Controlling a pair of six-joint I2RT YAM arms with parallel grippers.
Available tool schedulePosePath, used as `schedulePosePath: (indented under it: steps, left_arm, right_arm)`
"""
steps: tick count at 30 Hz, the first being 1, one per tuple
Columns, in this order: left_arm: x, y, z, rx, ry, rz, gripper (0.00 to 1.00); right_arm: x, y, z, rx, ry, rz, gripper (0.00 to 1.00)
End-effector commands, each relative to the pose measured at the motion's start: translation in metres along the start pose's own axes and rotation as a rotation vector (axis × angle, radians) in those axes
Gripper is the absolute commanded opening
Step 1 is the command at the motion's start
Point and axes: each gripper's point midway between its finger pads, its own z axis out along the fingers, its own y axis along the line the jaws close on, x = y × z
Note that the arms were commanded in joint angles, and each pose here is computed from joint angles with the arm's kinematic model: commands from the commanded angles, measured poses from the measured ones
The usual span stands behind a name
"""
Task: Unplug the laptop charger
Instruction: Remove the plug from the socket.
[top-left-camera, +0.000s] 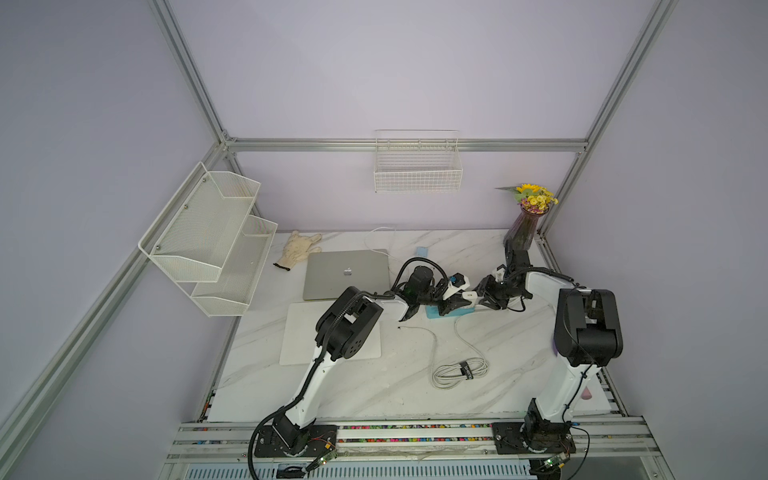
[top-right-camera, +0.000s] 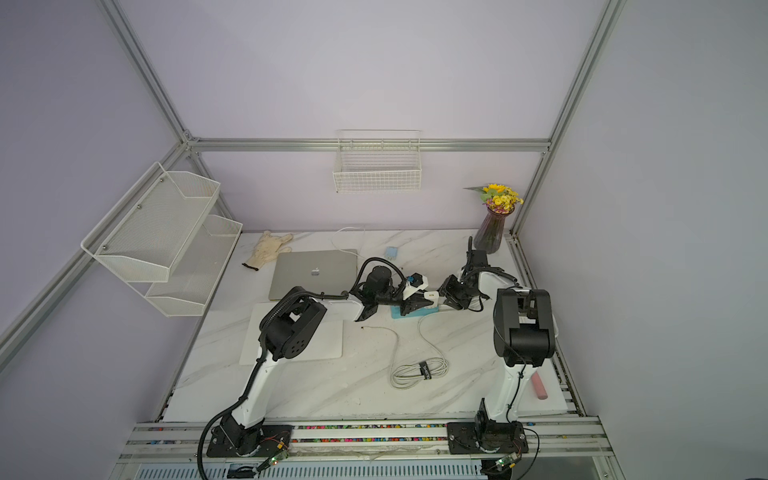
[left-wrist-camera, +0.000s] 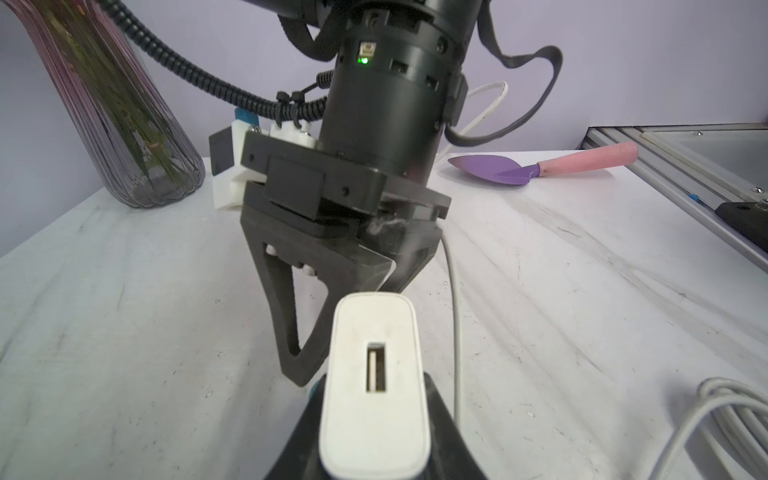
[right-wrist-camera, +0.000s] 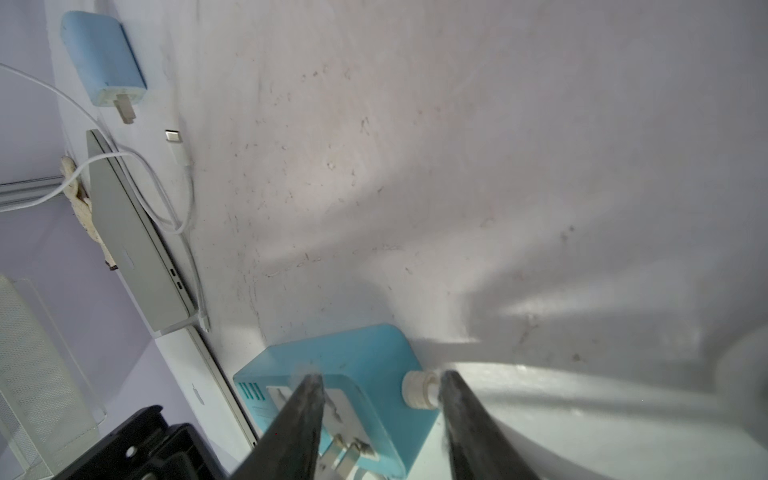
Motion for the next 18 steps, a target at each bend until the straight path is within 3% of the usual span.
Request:
schedulePosePath:
  steps: [1,4,8,10,13,16,18]
  left_arm:
    - [-0.069,0.01,-0.016,-0.033,-0.152,0.117,0.0]
    - [-0.088,0.015,-0.025,-0.037,-0.19,0.107,0.0]
    - [-0.115,0.043,-0.047,-0.116,-0.246,0.011,0.0]
    - [-0.118,0.067,-0.05,-0.148,-0.21,-0.124,0.0]
    - [-0.113,0.097,-0.047,-0.089,-0.144,-0.397,0.0]
    - [-0.09,0.123,-0.051,-0.052,-0.161,-0.669,0.0]
    - [-0.076,0.126,-0.047,-0.005,-0.146,-0.779,0.0]
  right_arm:
    - [0.005,-0.01,0.001,0.064,0.015,-0.01,0.5]
    - [0.006,-0.015,0.004,0.083,0.025,-0.008,0.5]
    - [-0.005,-0.011,-0.008,0.091,-0.057,-0.022,0.49]
    - [-0.014,0.001,-0.021,0.063,-0.128,-0.044,0.5]
    - [-0.034,0.02,-0.047,0.036,-0.269,-0.091,0.5]
    - [-0.05,0.036,-0.082,0.023,-0.435,-0.136,0.5]
    - [-0.055,0.051,-0.107,-0.018,-0.539,-0.195,0.51]
